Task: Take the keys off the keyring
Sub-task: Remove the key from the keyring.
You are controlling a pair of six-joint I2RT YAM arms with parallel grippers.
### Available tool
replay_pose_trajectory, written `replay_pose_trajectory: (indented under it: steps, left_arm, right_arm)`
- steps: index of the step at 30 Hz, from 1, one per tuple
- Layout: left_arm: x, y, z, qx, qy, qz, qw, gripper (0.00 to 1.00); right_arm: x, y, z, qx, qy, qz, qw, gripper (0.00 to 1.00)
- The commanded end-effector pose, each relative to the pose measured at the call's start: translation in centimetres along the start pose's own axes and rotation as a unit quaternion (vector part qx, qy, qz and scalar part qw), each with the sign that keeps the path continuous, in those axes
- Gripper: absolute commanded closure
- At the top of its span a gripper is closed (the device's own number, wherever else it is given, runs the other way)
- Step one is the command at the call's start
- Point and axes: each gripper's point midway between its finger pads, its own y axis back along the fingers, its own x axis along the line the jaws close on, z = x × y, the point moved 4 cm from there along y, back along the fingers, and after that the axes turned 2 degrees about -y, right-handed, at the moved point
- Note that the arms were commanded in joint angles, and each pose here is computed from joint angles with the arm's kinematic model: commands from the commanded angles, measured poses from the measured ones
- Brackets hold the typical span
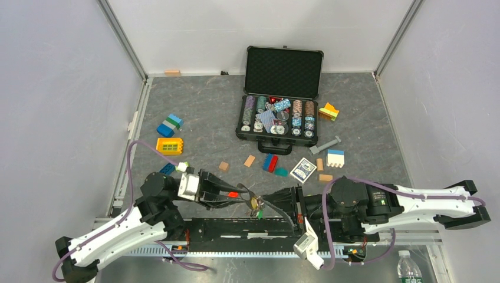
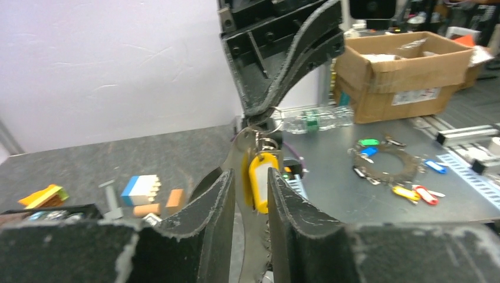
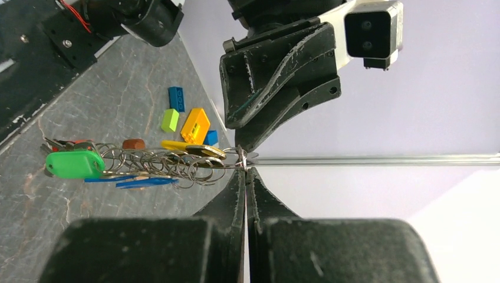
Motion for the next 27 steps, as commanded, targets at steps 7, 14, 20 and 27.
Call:
replay_pose_trajectory:
  steps: [7, 14, 20, 27]
  left_arm:
    - [2.5, 0.3, 0.0, 0.014, -0.106, 0.063, 0.992, 0.61]
    - [1.0, -0.5, -0.3, -0.003, -0.078, -0.003, 0.997, 0.60]
    - [0.3, -0.6, -0.6, -0.020, -0.040, -0.019, 0.999, 0.55]
    - [1.6, -1.1, -1.3, -0.024, -0.020, 0.017, 0.999, 0.51]
  right_arm:
    - [-2.4, 1.0, 0.0, 0.011, 0.037, -0.064, 0.997, 1.00]
    - [-2.2, 0.8, -0.7, 0.032, 0.051, -0.060, 0.996, 1.00]
    - [-2.3, 0.9, -0.8, 0.037, 0.057, -0.065, 0.996, 1.00]
    - [-2.2, 0.7, -0.6, 0.029, 0.062, -0.064, 0.996, 1.00]
